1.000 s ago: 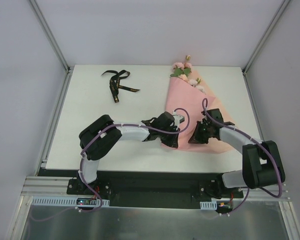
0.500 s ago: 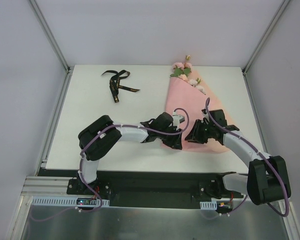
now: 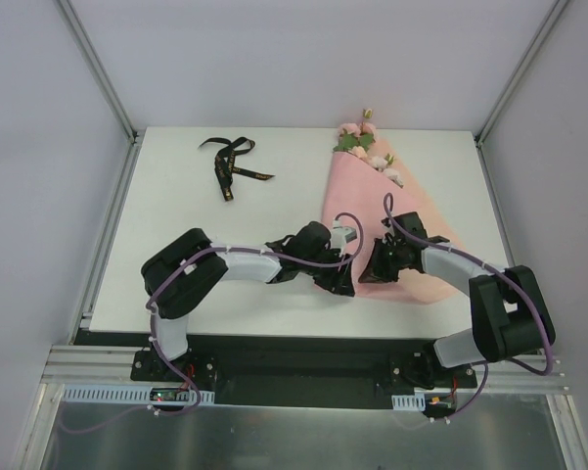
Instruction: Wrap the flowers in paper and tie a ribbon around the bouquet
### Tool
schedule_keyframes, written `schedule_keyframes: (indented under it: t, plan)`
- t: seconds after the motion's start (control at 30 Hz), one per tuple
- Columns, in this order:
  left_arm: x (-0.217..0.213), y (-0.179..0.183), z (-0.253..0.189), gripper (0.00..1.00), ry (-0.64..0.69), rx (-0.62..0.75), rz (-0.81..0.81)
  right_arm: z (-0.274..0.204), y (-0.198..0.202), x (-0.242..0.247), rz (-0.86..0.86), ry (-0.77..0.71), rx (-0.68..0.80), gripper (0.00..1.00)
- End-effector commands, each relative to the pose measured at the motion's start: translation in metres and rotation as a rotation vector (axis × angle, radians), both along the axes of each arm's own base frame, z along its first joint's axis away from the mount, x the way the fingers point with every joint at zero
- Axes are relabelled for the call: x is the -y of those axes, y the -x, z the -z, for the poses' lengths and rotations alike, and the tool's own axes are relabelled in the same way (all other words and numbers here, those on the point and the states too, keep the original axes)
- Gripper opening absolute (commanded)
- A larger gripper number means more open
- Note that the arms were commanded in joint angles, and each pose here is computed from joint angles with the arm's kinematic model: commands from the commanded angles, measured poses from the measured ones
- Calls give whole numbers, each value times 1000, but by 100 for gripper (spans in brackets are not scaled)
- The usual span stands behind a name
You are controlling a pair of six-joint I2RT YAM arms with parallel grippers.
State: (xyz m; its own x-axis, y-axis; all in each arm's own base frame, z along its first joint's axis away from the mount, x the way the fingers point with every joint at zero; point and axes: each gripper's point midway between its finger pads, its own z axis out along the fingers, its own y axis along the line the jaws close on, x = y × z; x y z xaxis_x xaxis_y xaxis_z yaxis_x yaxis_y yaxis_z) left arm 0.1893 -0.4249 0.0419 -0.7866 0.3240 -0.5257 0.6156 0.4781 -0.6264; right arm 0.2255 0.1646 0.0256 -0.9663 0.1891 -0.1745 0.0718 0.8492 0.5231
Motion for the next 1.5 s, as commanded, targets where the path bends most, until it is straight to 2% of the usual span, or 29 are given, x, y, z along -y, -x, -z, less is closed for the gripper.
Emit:
schedule_keyframes:
  t: [0.0,0.17,0.3,0.5,0.63,0.93,1.1,1.23,1.33,1.47]
  plan:
    - [-11,-3,-54,44,121,6,-23,2,-5,15,2,65,32,0]
    - [-29,-15,-45,28,94,-43,-98,1,-8,13,-49,71,42,1]
    - [-47,-22,-14,19,39,-118,-166,-4,-10,13,-74,81,49,1]
    - [-51,-21,21,9,-4,-183,-173,-19,-9,8,-110,99,97,1]
    - [-48,-21,26,6,3,-199,-169,-33,-1,-13,-155,-11,119,2]
    - [-54,-22,21,6,-9,-183,-187,-57,1,-43,-237,-54,195,2]
    - [-51,-25,21,5,-2,-194,-193,-37,12,-58,-289,-48,129,2]
    - [-50,-29,15,4,17,-219,-207,-11,23,-53,-263,-35,67,1]
    - [-50,-37,7,0,37,-227,-237,3,24,-45,-252,13,59,0]
    - [-55,-60,2,0,61,-273,-316,11,23,-45,-252,26,50,0]
